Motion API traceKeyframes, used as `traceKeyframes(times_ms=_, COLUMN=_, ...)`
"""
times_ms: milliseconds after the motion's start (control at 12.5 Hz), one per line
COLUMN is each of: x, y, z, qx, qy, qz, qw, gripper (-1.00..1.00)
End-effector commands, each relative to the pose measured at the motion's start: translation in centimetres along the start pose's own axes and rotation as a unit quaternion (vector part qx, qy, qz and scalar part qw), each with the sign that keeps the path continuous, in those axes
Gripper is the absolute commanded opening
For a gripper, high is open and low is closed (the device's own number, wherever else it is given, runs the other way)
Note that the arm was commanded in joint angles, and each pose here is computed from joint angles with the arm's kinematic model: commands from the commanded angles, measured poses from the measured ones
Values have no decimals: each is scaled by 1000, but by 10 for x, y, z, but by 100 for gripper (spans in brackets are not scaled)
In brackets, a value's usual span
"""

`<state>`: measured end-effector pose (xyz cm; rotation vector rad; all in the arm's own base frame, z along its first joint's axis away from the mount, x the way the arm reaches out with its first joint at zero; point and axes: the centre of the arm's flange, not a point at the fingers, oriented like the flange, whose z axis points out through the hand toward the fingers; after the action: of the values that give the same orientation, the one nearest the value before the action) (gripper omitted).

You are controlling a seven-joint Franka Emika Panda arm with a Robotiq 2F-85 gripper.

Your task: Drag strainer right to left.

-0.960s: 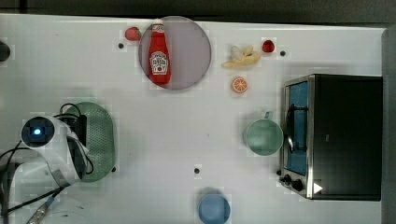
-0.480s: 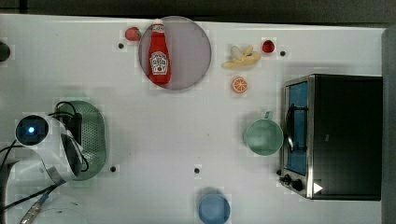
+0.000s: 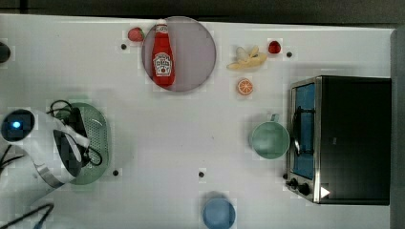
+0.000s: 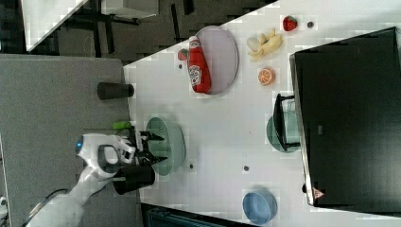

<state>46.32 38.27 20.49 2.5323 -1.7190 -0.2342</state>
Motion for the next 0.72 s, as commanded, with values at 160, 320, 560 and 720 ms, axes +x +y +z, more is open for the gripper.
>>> traceKeyframes(times_ms=160, x=144, y=-4, z=-226, qx=125, qy=24, qz=-109, qw=986, gripper=100)
traceKeyframes(times_ms=320, x=222, y=25, z=-293, qx=143, qy=43, qz=-147, qw=978, gripper=100)
traceKeyframes(times_ms=560, x=341, y=96, z=-357, qx=110, qy=66, qz=-195, qw=972, gripper=100)
traceKeyframes(times_ms=720, x=394, y=143, z=-377, qx=86, qy=63, qz=-244, qw=964, gripper=100)
